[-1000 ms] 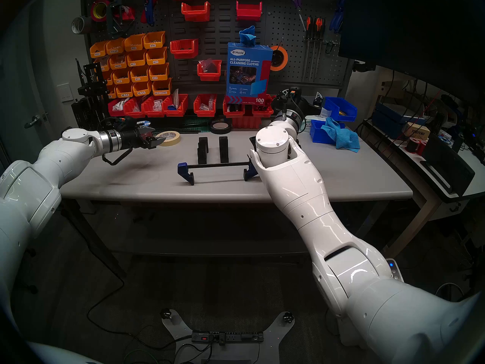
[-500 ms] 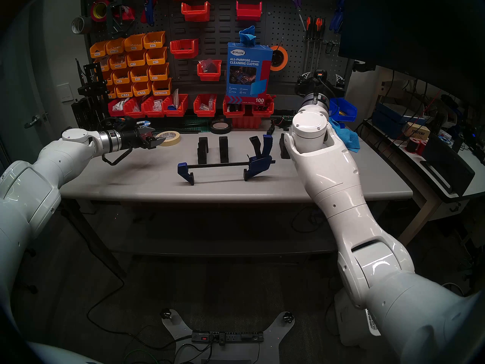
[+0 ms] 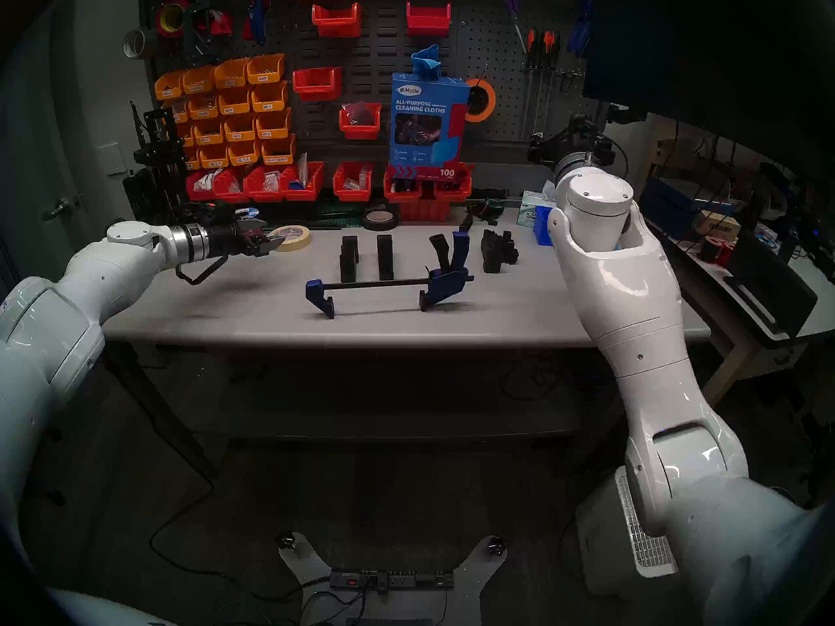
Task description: Clamp the two 3D printed pieces together with the clamp
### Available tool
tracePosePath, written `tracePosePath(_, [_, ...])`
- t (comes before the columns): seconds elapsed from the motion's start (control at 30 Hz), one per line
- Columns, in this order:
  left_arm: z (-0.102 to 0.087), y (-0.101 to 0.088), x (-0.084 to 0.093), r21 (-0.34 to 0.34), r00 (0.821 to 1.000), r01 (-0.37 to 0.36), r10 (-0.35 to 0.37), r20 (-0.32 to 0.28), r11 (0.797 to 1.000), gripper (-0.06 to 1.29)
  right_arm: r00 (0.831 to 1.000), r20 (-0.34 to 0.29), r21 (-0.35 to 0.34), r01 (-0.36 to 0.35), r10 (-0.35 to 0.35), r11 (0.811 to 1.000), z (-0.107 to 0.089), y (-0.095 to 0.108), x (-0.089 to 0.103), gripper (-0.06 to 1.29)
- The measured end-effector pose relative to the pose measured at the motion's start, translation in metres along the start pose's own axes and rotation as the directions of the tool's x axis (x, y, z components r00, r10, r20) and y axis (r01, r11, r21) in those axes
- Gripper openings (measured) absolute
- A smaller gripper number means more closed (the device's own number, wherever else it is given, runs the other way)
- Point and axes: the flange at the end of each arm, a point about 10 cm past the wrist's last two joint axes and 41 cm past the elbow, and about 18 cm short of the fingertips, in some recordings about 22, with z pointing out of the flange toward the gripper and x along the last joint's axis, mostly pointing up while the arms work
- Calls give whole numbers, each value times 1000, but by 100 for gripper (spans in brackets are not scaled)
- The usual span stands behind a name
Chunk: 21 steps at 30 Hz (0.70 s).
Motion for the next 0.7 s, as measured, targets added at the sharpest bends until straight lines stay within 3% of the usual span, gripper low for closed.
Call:
tracePosePath(0.37, [0, 0, 0, 0, 1000, 0, 0, 0, 1000, 123, 992, 127, 97, 13, -25, 995, -10, 26, -3, 126])
tracePosePath(0.7, [0, 0, 0, 1, 1000, 0, 0, 1, 1000, 123, 987, 161, 148, -5, -19, 989, -14, 47, -3, 126])
